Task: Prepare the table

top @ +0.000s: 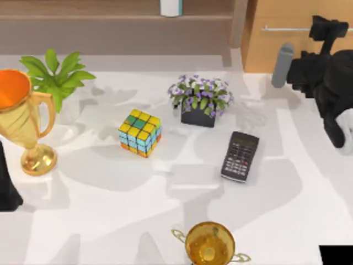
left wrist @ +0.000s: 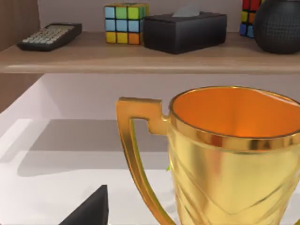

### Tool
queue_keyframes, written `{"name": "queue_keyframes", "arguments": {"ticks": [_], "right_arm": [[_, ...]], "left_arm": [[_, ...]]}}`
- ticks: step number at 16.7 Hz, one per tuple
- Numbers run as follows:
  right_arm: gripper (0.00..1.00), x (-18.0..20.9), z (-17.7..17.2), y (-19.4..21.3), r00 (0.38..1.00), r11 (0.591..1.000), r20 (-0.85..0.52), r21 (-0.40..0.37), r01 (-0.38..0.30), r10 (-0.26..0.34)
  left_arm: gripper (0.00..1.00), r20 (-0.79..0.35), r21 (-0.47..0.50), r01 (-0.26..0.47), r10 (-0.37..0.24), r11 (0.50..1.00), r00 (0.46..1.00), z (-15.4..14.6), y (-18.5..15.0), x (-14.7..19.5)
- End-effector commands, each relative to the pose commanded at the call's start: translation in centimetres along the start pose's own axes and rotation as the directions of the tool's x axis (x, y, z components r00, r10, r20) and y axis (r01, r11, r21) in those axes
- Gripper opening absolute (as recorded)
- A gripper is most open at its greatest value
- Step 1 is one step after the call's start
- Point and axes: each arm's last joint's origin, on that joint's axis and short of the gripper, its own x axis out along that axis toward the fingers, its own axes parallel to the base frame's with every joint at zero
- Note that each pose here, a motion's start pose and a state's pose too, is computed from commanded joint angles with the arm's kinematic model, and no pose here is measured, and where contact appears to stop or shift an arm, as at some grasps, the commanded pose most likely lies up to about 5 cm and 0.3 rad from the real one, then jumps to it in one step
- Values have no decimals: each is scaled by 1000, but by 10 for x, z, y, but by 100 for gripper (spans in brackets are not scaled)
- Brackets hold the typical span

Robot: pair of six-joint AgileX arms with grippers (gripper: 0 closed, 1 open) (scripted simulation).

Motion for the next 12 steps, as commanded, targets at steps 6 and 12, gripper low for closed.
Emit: {"name": "queue_keyframes", "arguments": {"ticks": [6,12], "right_arm": [[100,-14,4,0,999,1000,18,2,26,-26],[100,-34,-5,7,1000,1000,-14,-7,-27,27]], "left_arm": [[100,0,0,0,0,1000,1000,0,0,0],[100,0,0,0,0,1000,1000,0,0,0]]}}
